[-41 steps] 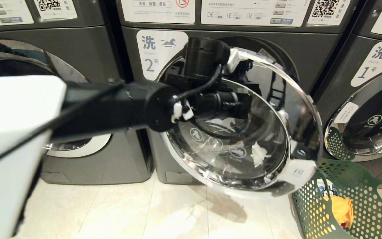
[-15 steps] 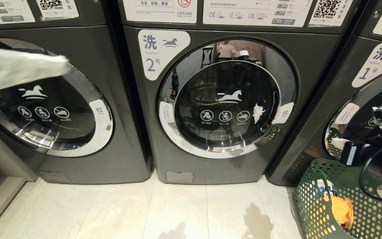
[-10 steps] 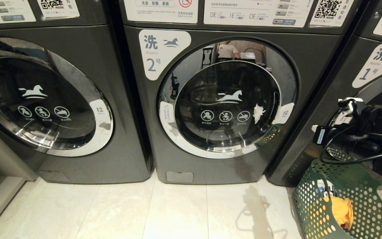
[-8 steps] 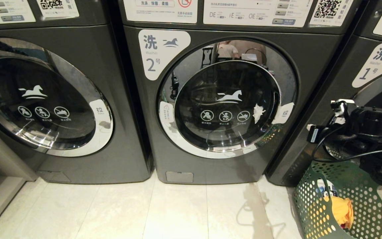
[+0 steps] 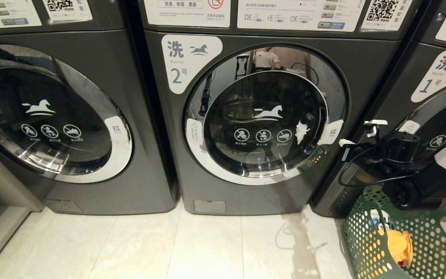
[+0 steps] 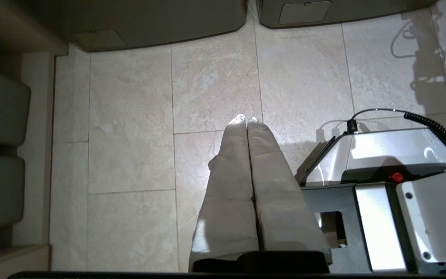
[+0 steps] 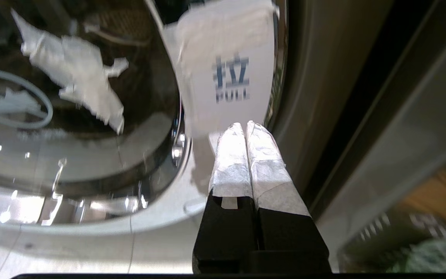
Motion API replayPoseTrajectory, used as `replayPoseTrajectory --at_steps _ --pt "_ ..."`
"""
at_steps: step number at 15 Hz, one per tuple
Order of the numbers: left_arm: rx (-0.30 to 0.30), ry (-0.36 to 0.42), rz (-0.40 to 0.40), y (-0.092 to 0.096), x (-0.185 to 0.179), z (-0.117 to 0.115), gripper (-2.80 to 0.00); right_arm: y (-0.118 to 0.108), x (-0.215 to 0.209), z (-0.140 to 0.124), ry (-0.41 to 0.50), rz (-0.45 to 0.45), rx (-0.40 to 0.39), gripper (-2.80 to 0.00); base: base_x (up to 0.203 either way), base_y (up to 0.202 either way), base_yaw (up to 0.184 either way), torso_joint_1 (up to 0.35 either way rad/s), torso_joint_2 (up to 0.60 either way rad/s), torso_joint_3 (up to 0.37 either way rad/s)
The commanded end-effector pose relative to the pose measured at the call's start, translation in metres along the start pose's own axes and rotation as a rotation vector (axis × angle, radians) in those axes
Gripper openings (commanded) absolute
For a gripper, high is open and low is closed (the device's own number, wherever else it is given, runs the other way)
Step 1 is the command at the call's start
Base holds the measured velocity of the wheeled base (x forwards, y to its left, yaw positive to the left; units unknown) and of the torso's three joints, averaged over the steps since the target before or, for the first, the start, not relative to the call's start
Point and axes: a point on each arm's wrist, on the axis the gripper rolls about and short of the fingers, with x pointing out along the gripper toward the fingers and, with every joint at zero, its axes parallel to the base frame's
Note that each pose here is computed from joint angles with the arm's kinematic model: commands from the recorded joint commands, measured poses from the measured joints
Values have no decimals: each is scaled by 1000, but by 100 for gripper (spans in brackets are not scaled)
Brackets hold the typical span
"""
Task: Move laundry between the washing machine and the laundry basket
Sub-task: Press the washing machine door tightly with the right hand
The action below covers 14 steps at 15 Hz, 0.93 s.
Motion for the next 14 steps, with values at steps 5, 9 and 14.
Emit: replayPoseTrajectory --at_steps 5,9,14 --pt "-99 11 97 -35 -5 -38 -280 -8 49 -22 -103 23 -6 -280 0 0 0 0 0 0" --pt "-87 13 100 -39 -3 -57 -280 -9 60 -26 -127 30 -9 -280 0 0 0 0 0 0" --pt "-84 26 89 -40 6 -61 -280 -7 57 -3 -174 34 -14 -280 0 0 0 0 0 0"
